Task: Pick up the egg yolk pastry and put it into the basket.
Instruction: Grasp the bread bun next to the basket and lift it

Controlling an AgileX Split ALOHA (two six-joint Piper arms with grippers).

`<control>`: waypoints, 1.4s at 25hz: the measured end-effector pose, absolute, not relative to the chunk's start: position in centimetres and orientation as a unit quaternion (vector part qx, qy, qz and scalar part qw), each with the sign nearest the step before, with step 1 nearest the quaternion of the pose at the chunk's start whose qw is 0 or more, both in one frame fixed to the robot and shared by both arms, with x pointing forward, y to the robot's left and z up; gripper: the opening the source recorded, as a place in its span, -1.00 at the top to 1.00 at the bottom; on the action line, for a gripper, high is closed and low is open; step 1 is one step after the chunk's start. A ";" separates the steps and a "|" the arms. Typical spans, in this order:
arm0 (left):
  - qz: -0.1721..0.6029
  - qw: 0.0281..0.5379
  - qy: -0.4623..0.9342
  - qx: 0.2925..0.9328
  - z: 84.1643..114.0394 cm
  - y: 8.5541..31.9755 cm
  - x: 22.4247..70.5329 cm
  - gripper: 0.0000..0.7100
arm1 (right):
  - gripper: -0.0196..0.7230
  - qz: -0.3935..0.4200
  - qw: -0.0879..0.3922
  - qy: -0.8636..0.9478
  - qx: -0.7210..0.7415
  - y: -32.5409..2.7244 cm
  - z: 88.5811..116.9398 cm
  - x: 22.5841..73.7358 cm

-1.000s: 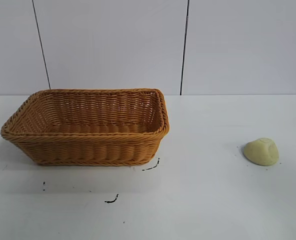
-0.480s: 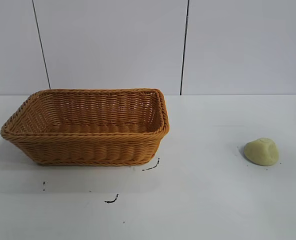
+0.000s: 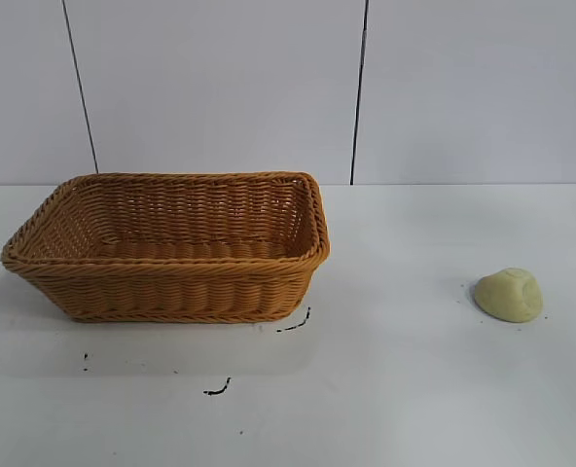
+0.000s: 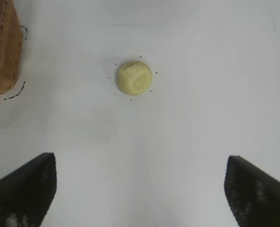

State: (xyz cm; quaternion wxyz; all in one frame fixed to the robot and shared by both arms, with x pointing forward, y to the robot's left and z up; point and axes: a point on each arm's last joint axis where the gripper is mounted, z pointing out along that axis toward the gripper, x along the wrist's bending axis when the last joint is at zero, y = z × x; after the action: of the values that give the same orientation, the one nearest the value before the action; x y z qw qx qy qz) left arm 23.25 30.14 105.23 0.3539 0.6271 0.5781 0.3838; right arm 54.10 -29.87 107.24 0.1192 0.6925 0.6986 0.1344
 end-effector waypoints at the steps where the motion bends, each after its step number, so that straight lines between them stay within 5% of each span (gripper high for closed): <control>1: 0.384 0.354 0.578 0.627 105.2 30.1 23.3 -0.96 | -0.92 0.124 0.109 0.701 0.694 -29.9 106.3 55.2; 12: 0.384 0.354 0.578 0.627 105.2 30.1 23.3 -0.96 | -0.92 0.086 0.072 0.715 0.691 -29.7 98.2 61.9; 35: 0.384 0.354 0.578 0.627 105.2 30.1 23.3 -0.96 | -0.92 0.052 0.044 0.732 0.678 -27.3 88.9 64.1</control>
State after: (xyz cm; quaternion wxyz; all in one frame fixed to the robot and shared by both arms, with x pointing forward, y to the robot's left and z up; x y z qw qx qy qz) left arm 23.25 30.14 105.23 0.3539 0.6271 0.5781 0.3838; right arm 64.11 -27.30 88.90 0.0436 0.6776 0.7323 0.0517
